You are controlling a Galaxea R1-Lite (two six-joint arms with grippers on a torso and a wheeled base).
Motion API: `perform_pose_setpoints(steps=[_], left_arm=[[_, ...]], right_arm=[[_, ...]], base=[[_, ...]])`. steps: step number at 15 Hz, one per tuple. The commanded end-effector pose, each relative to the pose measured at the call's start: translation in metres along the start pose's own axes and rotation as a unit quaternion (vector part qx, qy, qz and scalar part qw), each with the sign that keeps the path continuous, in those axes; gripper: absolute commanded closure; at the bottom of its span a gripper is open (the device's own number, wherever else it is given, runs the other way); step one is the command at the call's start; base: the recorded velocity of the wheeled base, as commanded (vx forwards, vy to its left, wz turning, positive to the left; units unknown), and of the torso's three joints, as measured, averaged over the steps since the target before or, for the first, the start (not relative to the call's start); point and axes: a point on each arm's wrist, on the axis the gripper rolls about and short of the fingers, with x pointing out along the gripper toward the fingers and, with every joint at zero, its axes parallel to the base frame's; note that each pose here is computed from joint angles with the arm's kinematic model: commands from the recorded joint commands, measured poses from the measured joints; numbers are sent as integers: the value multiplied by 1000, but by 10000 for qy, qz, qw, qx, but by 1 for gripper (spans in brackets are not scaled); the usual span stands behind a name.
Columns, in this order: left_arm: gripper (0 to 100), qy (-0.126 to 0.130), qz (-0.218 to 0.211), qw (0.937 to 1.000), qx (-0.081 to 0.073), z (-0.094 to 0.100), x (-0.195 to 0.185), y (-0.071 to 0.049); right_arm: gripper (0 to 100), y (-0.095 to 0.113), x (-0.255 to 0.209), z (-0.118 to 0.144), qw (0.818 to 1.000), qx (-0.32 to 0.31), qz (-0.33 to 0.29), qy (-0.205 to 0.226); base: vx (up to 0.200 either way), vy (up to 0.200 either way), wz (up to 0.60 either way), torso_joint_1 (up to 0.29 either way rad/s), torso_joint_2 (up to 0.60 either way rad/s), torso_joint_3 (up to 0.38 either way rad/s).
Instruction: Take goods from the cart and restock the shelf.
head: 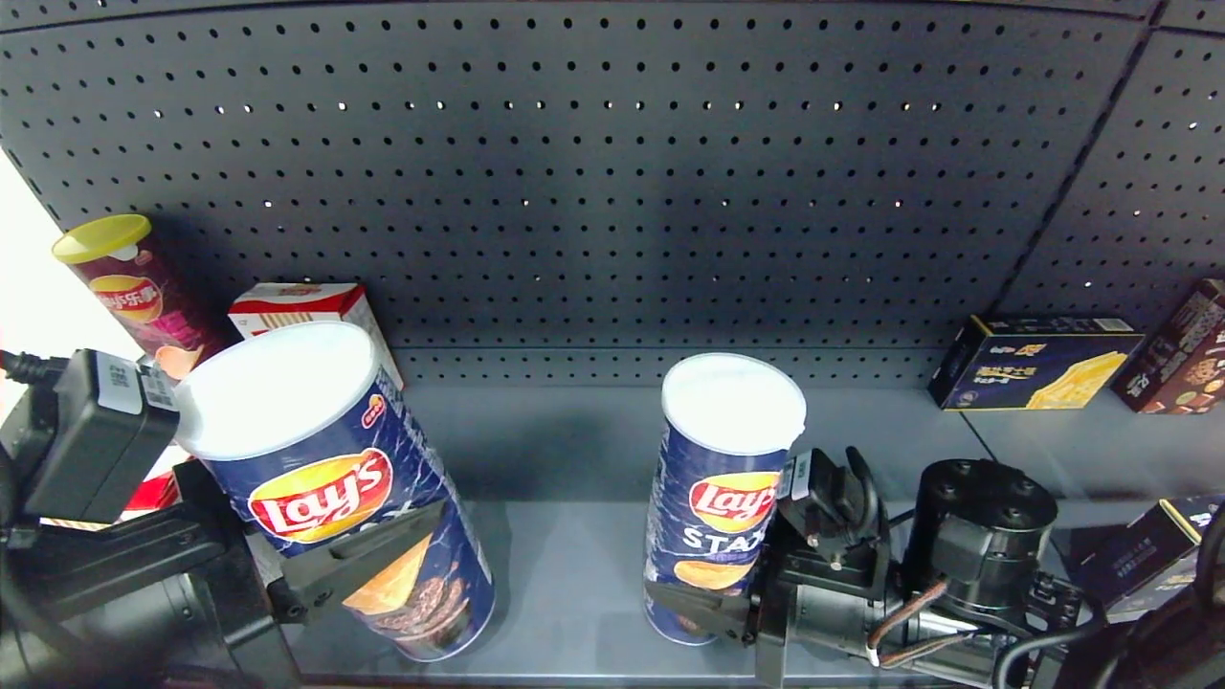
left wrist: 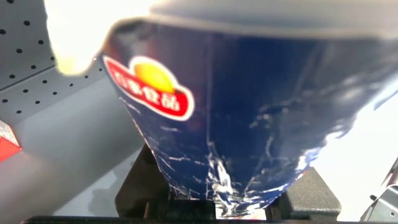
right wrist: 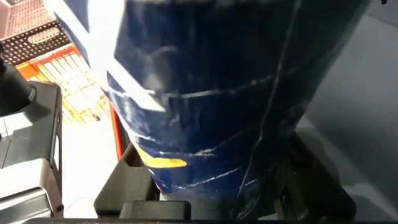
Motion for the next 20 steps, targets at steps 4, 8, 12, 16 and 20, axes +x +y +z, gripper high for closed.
perform_pose_setpoints(steps=[4,8,12,16,20], left_arm=[[100,16,2,10000,-11,-1,0,0],[100,16,-6,10000,-3,-1,0,0],[100,32,8,10000,-14,-2,0,0],[100,55,14,10000,-20,-3,-1,-1],[100,-47,46,10000,14,1,-3,0]], right_arm=[[0,2,2,-2,9999,0,-95,48],[0,7,-18,12,9996,-74,-241,-116],[0,17,-63,22,9985,-130,-462,-256],[0,24,-128,35,9900,-483,-1168,-626],[0,33,-189,41,9622,-820,-2399,-994]], base=[[0,0,0,0,0,0],[0,0,0,0,0,0],[0,0,0,0,0,0],[0,0,0,0,0,0],[0,0,0,0,0,0]])
